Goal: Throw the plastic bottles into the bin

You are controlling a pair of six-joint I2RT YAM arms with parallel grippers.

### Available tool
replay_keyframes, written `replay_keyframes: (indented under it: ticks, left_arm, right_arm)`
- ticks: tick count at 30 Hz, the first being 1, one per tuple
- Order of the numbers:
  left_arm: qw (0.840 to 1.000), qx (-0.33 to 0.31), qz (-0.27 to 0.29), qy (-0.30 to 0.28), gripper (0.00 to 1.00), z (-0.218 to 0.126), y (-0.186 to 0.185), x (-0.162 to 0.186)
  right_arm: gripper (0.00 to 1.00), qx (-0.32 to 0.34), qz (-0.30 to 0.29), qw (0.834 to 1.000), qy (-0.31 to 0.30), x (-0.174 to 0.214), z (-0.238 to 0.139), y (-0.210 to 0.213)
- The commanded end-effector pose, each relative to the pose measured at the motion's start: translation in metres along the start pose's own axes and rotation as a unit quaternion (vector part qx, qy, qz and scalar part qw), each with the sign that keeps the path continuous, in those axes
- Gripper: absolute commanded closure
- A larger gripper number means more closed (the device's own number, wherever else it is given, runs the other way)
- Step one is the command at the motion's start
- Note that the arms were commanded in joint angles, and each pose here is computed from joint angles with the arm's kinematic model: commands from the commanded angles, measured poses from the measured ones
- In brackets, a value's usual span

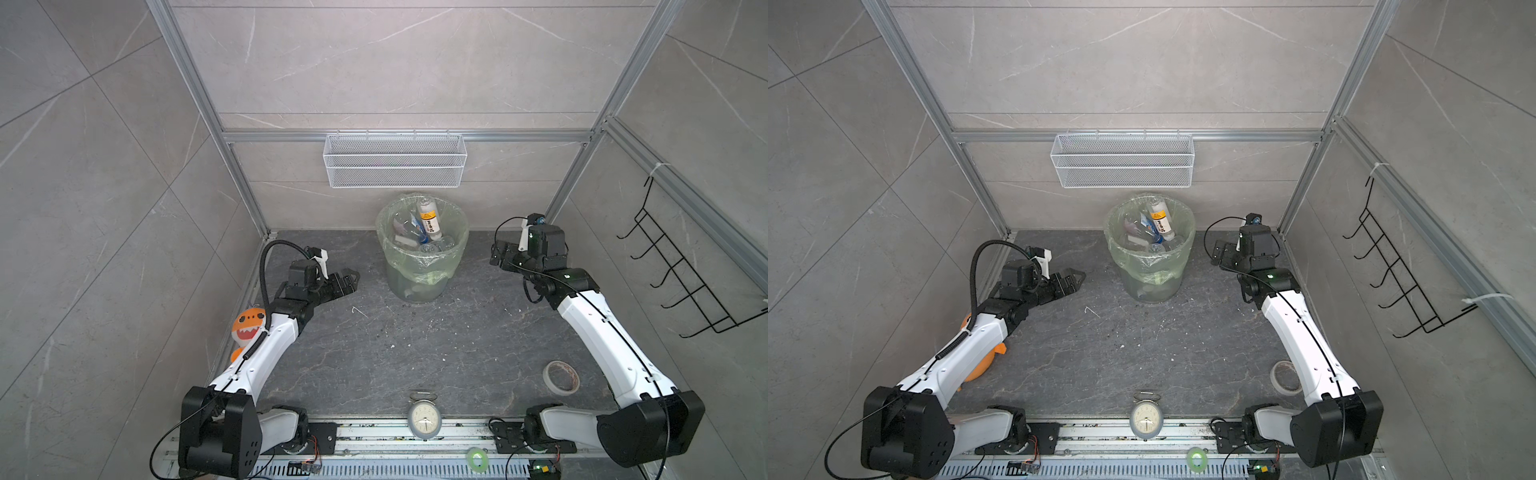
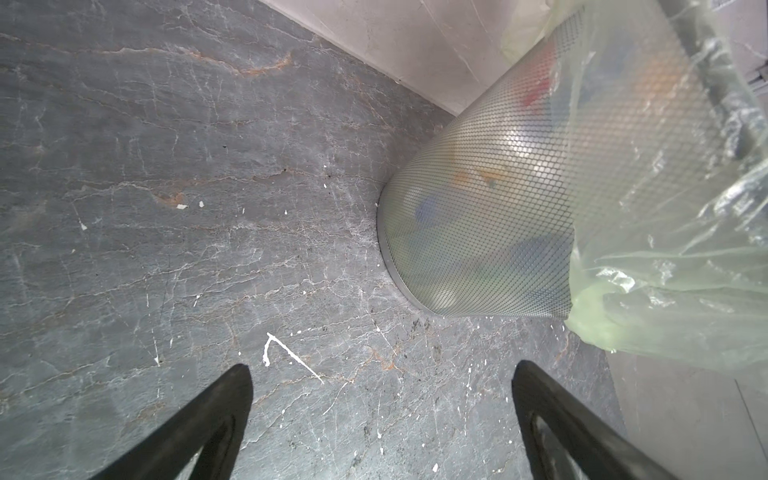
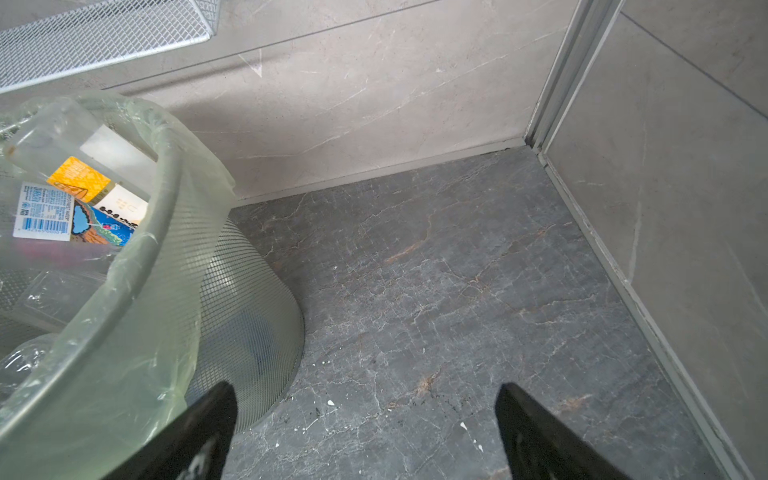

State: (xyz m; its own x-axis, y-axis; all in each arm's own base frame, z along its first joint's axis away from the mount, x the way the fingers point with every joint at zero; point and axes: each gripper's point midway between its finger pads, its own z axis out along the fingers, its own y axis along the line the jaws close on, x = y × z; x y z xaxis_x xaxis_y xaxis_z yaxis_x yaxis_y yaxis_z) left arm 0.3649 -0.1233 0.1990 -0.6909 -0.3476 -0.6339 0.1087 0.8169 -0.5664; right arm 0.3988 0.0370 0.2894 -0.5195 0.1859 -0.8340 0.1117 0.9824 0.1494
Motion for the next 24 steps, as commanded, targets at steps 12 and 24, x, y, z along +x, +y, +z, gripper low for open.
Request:
replay_keyframes:
  ticks: [12, 24]
  left_arm:
    - [0.994, -0.077, -0.036, -0.072, 0.0, -0.02, 0.02, -0.05]
    - [0.975, -0.145, 0.033, -0.163, 0.0, -0.033, 0.053, -0.065]
  right_arm:
    - [0.0, -0.006, 0.074, 0.997, -0.014, 0.007, 0.02, -0.016]
    - [0.01, -0.043, 0.046, 0.996, -0.057, 0.007, 0.041, -0.006]
